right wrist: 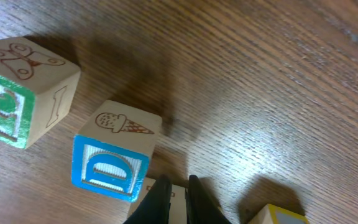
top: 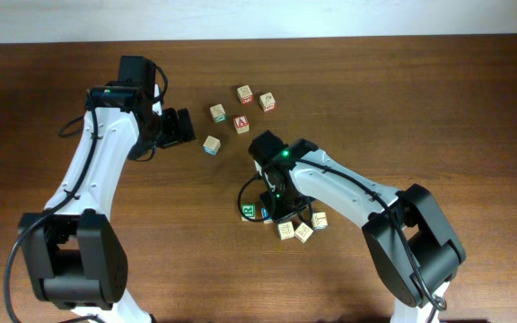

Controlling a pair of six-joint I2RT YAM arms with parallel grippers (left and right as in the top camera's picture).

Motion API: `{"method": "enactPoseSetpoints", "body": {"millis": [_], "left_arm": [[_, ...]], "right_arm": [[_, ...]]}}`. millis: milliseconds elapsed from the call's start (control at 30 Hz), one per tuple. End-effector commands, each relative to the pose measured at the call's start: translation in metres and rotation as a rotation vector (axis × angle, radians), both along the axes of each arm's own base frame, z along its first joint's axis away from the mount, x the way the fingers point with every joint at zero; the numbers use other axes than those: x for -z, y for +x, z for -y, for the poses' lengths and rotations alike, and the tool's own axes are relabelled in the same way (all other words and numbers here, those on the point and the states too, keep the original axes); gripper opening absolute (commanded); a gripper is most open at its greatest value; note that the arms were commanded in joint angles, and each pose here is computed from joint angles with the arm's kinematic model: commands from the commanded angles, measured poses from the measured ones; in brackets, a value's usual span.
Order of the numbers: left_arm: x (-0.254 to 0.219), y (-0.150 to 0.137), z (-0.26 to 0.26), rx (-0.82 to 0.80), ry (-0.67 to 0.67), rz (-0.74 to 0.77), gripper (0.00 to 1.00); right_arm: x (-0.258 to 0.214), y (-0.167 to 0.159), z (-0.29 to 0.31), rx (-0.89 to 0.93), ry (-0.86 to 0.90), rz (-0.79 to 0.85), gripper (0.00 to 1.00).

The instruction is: Rotate 5 blocks

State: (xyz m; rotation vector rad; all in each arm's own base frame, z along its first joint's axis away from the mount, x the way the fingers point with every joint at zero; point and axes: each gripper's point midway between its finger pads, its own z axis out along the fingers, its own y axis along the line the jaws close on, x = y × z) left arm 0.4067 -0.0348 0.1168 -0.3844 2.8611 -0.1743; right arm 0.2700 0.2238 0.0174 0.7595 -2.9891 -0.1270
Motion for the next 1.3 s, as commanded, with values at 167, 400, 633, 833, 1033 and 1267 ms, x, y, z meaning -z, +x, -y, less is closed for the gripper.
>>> {"method": "enactPoseSetpoints", "body": {"millis": [167,400,633,833,1033,1267], "left_arm": [[-0.004,0.004,-0.001,0.014,0.01,0.013,0.99],[-0.004,0.004,-0.001,0.014,0.01,0.013,0.99],[-0.004,0.004,-0.001,0.014,0.01,0.013,0.99],[-0.004,0.004,-0.001,0.014,0.01,0.013,0.99],[-0.004,0.004,-0.001,0.013,0.01,0.013,0.99],[-0.004,0.004,-0.001,0.014,0.01,0.013,0.99]], "right_arm": [[-0.001,-0.023,-0.012,0.006,0.072,-0.114,0.12],[-0.002,-0.022,-0.013,0.02,0.075,-0.112,0.12],[0.0,-0.012,-0.014,0.002,0.077,-0.067,0.13],[0.001,-0.002,-0.015,-0.037,0.078,-0.016,0.13],[0.001,0.005,-0.016,-0.07,0.075,0.02,0.13],[0.001,0.009,-0.019,-0.131,0.091,0.043,0.14]]}}
